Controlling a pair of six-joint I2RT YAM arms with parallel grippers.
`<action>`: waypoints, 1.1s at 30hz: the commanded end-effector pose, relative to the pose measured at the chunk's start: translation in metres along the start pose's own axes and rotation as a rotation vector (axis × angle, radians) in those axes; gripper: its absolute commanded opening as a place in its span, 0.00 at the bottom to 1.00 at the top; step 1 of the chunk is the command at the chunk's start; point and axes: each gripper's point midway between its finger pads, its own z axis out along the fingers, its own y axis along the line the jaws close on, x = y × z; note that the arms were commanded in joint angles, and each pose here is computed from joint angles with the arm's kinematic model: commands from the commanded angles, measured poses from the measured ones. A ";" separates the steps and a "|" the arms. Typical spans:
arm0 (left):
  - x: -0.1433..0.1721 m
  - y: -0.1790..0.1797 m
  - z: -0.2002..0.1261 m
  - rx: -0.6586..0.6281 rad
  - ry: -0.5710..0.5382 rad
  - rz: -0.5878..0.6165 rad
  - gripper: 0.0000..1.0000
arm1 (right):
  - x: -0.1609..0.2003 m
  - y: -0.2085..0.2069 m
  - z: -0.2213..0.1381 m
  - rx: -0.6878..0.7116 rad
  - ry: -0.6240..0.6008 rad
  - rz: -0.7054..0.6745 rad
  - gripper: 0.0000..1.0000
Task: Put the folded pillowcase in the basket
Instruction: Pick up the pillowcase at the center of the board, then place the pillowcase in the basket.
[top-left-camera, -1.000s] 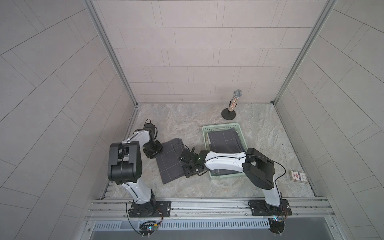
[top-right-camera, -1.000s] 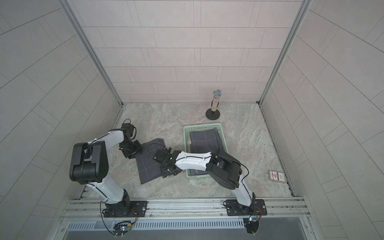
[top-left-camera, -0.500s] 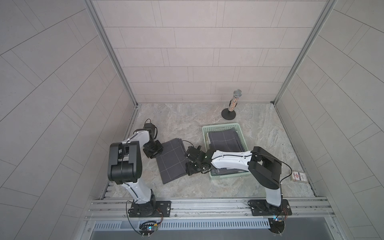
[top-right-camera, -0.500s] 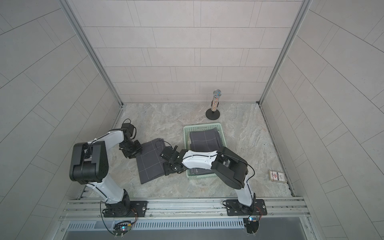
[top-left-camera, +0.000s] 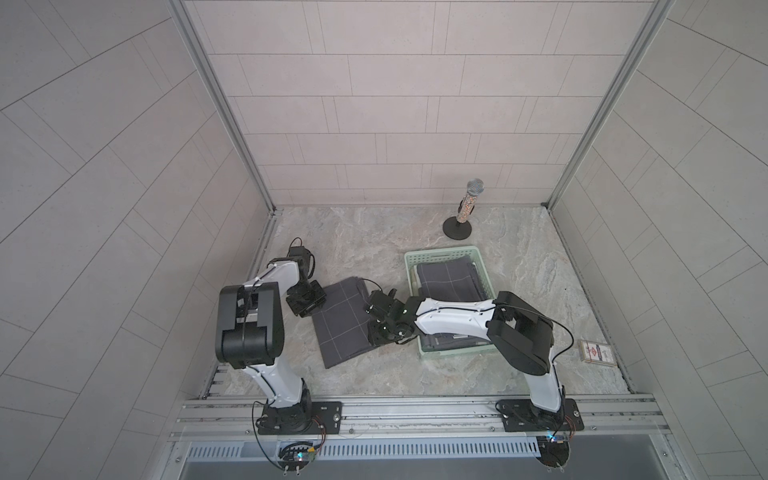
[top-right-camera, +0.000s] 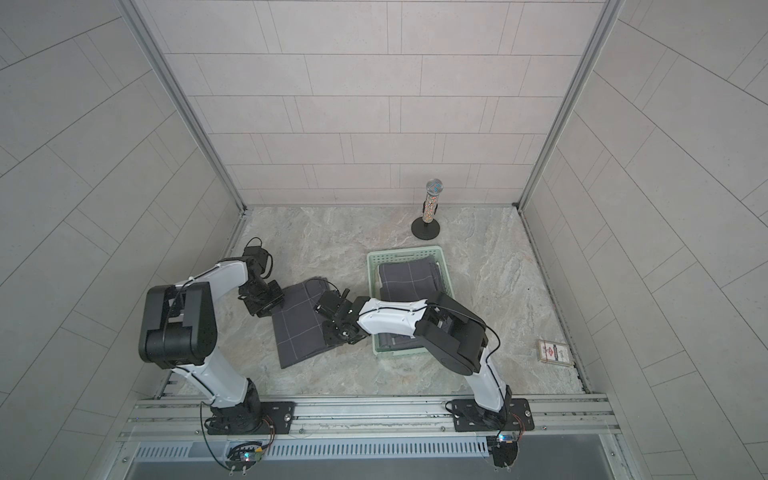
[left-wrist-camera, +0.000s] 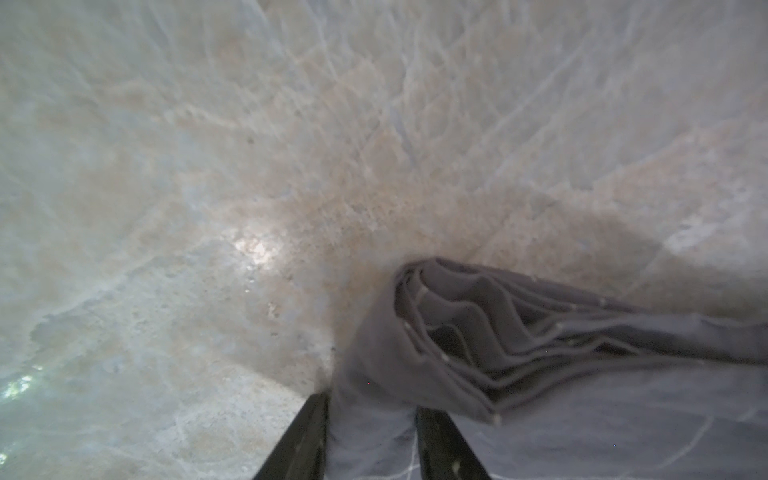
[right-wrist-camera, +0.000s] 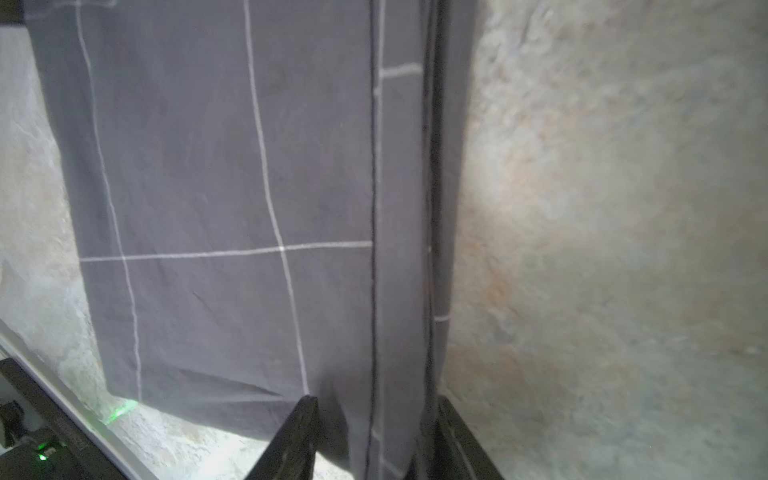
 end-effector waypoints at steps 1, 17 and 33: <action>0.007 0.011 0.003 -0.040 0.018 0.013 0.30 | 0.027 -0.026 0.016 0.107 0.082 0.022 0.27; 0.019 -0.015 -0.043 0.044 -0.075 0.086 0.09 | -0.014 -0.010 -0.049 0.091 -0.108 -0.022 0.00; 0.072 -0.181 -0.183 0.384 -0.277 0.333 0.08 | -0.030 -0.090 -0.228 0.191 -0.412 0.064 0.00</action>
